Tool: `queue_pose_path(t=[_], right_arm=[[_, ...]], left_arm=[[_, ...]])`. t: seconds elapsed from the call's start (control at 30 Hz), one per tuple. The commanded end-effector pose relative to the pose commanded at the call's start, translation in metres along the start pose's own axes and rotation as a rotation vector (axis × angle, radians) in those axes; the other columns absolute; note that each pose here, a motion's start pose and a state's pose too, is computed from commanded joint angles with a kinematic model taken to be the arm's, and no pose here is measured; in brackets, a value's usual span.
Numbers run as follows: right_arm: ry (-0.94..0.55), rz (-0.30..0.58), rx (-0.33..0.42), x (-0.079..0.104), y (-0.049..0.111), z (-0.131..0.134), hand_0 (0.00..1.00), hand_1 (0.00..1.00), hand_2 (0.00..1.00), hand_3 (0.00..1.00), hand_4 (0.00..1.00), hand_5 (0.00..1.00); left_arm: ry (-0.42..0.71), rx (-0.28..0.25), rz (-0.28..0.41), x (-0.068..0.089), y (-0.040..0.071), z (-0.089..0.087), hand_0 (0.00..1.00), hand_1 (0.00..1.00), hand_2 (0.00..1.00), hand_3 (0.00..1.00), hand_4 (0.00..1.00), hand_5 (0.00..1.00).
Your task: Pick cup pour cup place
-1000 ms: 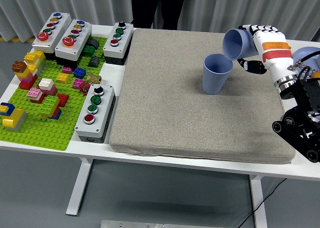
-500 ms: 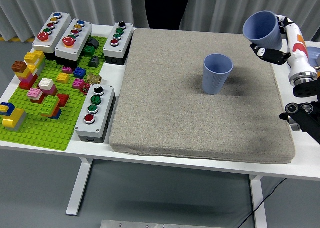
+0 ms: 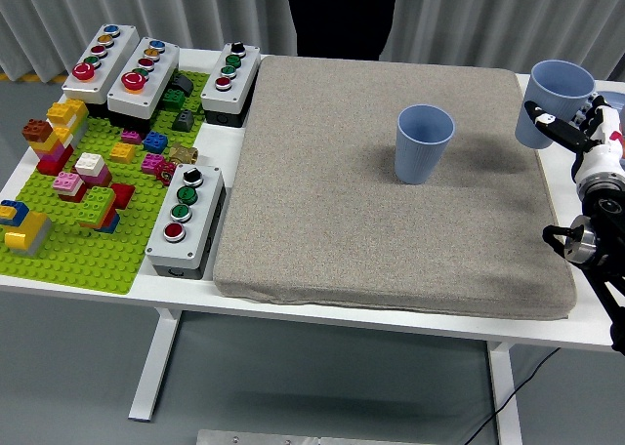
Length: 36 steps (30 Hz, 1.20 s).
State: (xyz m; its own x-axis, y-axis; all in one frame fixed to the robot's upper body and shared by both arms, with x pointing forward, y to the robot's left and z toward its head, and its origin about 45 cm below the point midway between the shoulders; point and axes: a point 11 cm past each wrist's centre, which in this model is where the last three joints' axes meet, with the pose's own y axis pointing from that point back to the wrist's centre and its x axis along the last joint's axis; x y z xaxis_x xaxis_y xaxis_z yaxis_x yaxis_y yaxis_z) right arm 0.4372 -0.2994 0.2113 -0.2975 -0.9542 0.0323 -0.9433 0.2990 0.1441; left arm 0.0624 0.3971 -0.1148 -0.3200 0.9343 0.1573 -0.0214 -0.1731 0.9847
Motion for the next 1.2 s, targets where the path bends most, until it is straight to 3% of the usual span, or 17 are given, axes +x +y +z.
queue_pose_path(t=[0.23,0.63,1.2], right_arm=[[0.043,-0.035,0.024,-0.009,0.012,0.013,0.814,0.635,0.534,0.558,0.634,0.059],[0.054,-0.054,0.002,-0.016,0.029,0.051,0.819,0.635,0.534,0.556,0.63,0.059],[0.036,-0.044,0.038,-0.015,0.033,0.062,0.814,0.636,0.531,0.553,0.629,0.06]], left_arm=[[-0.001,0.0,-0.002,-0.001,0.0,0.0,0.758,0.809,0.848,0.763,0.515,0.944],[-0.007,0.005,-0.01,-0.007,0.0,-0.001,0.758,0.808,0.847,0.764,0.515,0.945],[-0.013,0.007,-0.013,-0.008,-0.001,-0.001,0.758,0.808,0.847,0.763,0.515,0.947]])
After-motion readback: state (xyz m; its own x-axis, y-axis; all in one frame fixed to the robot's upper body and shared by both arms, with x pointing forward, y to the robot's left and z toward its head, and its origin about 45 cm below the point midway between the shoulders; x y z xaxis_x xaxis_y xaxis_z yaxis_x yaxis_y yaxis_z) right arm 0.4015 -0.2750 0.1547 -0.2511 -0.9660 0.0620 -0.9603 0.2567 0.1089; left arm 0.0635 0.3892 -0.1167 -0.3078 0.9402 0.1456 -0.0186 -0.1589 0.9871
